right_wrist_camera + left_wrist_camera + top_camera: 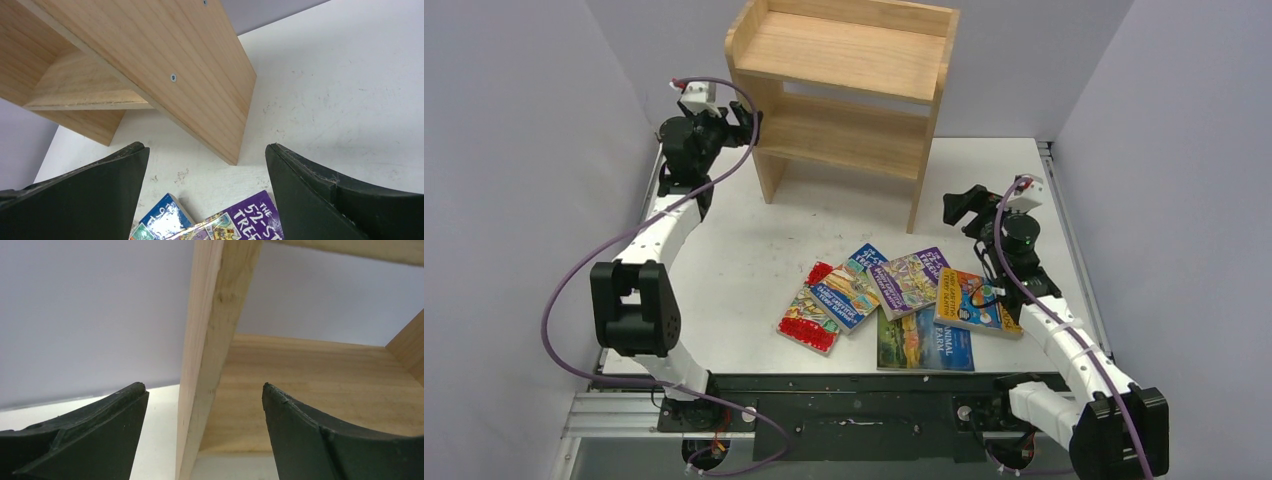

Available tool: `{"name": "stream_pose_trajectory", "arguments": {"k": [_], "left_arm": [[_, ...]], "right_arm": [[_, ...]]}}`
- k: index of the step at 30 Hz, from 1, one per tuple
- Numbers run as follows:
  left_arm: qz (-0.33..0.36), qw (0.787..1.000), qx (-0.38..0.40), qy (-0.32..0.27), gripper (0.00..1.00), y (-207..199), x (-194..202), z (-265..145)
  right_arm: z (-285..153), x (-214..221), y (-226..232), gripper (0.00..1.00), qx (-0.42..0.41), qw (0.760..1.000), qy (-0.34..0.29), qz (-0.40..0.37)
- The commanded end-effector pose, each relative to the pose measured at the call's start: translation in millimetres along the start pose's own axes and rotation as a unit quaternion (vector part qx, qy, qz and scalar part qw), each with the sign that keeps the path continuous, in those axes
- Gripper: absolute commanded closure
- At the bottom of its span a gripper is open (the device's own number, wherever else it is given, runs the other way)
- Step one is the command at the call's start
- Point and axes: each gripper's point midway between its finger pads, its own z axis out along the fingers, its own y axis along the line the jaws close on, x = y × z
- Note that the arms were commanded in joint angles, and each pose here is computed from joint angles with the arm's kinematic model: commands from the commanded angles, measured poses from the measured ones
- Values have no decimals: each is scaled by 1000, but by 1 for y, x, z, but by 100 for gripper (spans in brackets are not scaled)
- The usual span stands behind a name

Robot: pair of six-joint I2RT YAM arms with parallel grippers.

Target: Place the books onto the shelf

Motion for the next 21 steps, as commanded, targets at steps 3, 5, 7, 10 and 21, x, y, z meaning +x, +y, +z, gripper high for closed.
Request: {"name": "stream_pose_trajectory", "arguments": {"k": [3,5,7,10,21], "left_arm": [[33,997,27,-61,24,-6,-41,26],[39,997,29,-59,30,-6,-40,29],[39,997,29,-58,38,-6,-39,33],[40,998,26,-52,51,-7,-33,38],[56,997,25,-37,99,-28,-27,30]], "right_arm": [[-11,-12,2,10,4,1000,-11,-9],[-14,-13,2,10,5,1000,-10,-9],[-16,-15,-3,10,18,1000,-16,-8],[-17,-16,-4,10,22,1000,-18,-5],[-21,-17,-5,10,27,1000,-13,-6]]}}
